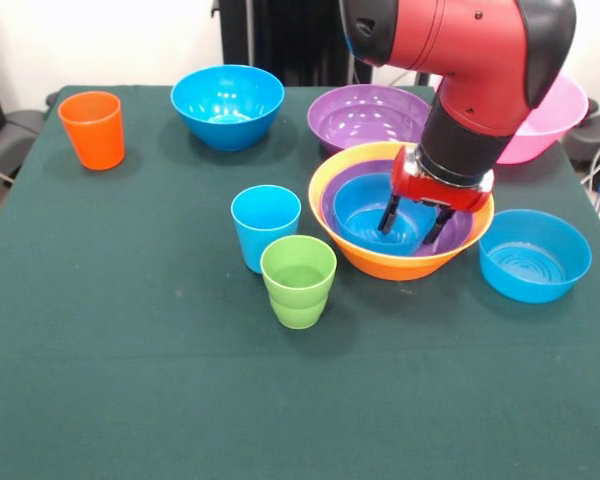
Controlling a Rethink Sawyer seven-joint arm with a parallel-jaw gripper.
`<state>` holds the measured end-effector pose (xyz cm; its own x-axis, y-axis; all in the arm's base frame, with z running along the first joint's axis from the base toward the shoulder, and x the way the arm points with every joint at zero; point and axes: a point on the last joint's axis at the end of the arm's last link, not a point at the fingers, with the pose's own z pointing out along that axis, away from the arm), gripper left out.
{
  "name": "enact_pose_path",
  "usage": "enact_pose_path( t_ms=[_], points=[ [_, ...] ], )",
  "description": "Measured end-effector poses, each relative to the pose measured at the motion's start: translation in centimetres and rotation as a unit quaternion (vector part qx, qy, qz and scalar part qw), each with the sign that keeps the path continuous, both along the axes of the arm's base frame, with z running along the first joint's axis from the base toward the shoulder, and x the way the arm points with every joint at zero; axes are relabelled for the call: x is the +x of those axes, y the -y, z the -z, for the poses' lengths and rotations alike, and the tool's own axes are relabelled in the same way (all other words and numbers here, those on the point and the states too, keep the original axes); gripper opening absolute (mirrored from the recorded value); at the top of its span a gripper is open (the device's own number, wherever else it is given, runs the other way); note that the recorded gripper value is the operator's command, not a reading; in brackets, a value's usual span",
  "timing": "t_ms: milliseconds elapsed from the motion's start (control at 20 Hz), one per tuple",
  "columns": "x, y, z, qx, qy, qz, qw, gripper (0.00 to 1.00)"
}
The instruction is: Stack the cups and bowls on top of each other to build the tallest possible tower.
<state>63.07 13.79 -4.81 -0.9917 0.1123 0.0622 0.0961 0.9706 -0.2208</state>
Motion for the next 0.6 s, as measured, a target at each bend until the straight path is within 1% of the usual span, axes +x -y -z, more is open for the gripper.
enact_pose_path(
  t_ms=[400, 450, 600],
  points=[
    [0.01, -0.01, 0.02, 0.0, 0.0, 0.0, 1.0, 1.0],
    [0.04, -0.06, 0.08, 0.0, 0.0, 0.0, 1.0, 0.0],
    [0.01, -0.08, 0.22, 0.0, 0.0, -0.001, 1.0, 0.0]
  ],
)
